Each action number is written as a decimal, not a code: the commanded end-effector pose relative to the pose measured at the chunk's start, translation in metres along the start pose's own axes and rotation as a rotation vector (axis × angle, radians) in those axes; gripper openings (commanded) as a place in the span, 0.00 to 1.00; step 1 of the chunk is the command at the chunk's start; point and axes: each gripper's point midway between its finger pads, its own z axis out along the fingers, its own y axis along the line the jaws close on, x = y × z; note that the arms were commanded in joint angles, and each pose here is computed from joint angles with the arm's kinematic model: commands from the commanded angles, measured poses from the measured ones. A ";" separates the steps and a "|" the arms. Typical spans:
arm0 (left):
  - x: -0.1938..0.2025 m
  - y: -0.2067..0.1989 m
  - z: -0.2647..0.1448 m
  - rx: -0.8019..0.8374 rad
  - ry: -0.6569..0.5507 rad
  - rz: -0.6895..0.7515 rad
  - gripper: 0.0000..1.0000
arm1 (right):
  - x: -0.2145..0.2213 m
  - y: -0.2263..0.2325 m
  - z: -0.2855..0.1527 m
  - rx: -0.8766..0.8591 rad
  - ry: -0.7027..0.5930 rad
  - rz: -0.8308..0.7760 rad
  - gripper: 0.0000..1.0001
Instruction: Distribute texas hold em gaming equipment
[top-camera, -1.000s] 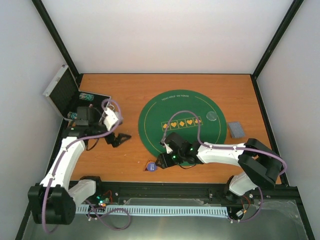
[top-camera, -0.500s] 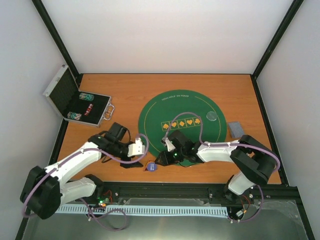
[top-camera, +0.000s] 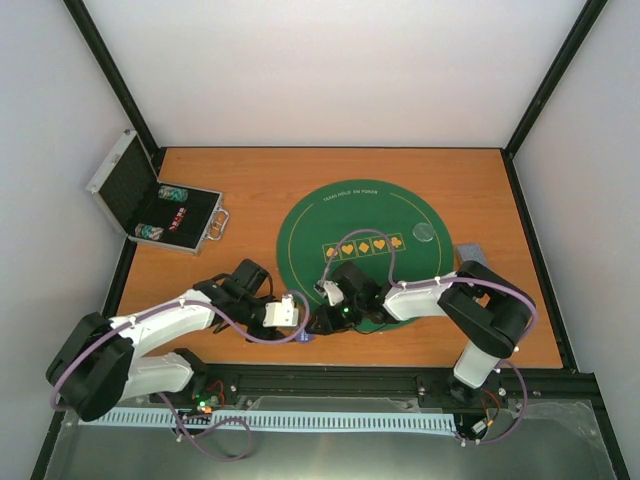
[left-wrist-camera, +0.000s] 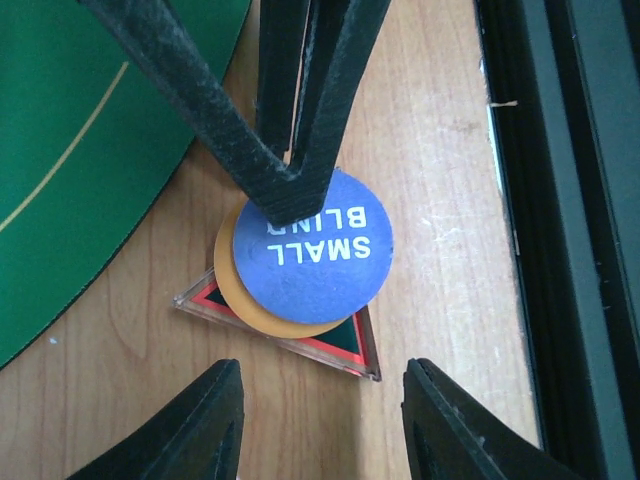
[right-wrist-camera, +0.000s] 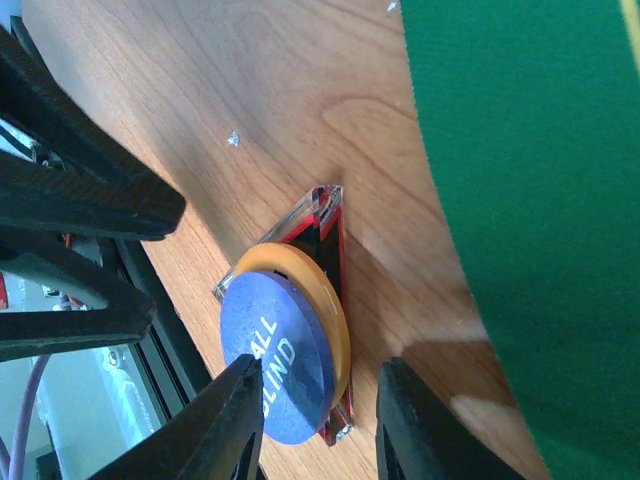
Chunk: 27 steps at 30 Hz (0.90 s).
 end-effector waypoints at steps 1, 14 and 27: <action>-0.004 0.010 0.009 -0.036 -0.016 0.062 0.48 | 0.004 -0.004 0.002 0.015 0.027 -0.002 0.31; -0.008 0.014 0.017 -0.012 -0.037 0.031 0.49 | 0.008 -0.006 -0.003 0.026 0.026 0.000 0.18; -0.008 0.018 0.022 0.006 -0.024 0.012 0.53 | 0.011 -0.004 -0.008 0.013 0.019 0.013 0.03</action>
